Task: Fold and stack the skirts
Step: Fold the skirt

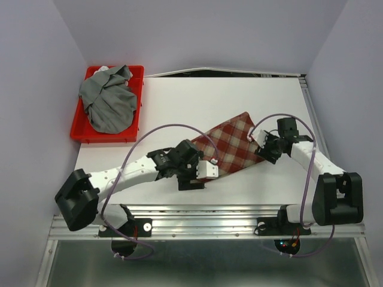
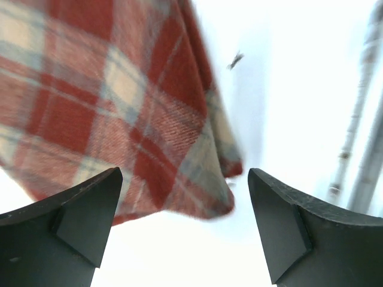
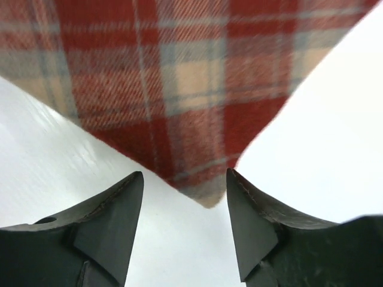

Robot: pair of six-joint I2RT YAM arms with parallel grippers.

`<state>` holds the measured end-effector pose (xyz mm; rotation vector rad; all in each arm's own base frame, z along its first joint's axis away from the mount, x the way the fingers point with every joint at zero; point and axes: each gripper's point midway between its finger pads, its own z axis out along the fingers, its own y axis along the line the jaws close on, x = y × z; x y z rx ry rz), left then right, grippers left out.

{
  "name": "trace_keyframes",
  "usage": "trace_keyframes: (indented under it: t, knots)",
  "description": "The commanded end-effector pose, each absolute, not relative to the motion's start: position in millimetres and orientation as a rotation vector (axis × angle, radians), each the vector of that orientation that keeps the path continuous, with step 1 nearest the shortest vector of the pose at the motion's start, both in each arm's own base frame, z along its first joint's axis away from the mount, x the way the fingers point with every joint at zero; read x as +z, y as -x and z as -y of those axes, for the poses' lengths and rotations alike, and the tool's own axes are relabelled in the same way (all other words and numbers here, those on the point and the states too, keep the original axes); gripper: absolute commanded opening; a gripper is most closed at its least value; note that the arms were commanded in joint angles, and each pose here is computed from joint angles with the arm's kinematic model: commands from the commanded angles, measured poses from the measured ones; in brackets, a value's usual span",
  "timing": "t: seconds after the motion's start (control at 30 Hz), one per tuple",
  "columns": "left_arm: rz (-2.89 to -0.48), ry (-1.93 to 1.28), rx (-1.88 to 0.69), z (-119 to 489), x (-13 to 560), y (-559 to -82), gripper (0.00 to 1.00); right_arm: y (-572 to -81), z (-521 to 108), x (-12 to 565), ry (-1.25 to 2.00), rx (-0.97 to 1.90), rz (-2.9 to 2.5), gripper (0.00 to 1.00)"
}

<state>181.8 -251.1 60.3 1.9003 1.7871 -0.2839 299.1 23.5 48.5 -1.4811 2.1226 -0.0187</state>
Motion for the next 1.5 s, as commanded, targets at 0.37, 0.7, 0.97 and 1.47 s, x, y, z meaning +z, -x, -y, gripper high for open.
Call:
trace_keyframes:
  t: [0.37,0.7,0.97,1.47]
  knots:
    - [-1.910,-1.374,-0.654,287.6,158.1,-238.1,0.75,-323.2,-99.9,165.7,0.806,0.593,-2.211,0.67]
    - [-2.188,-1.427,-0.545,254.4,52.9,-277.3,0.44,-338.5,-95.8,57.6,0.479,0.673,-2.594,0.55]
    - [-2.255,-1.581,-0.573,242.9,13.1,-232.7,0.28,-410.8,-76.8,-2.6,0.394,0.491,-2.657,0.52]
    - [-1.830,-1.150,-1.073,324.0,200.9,-244.8,0.70,-514.1,-169.0,147.1,0.471,0.735,-2.201,0.65]
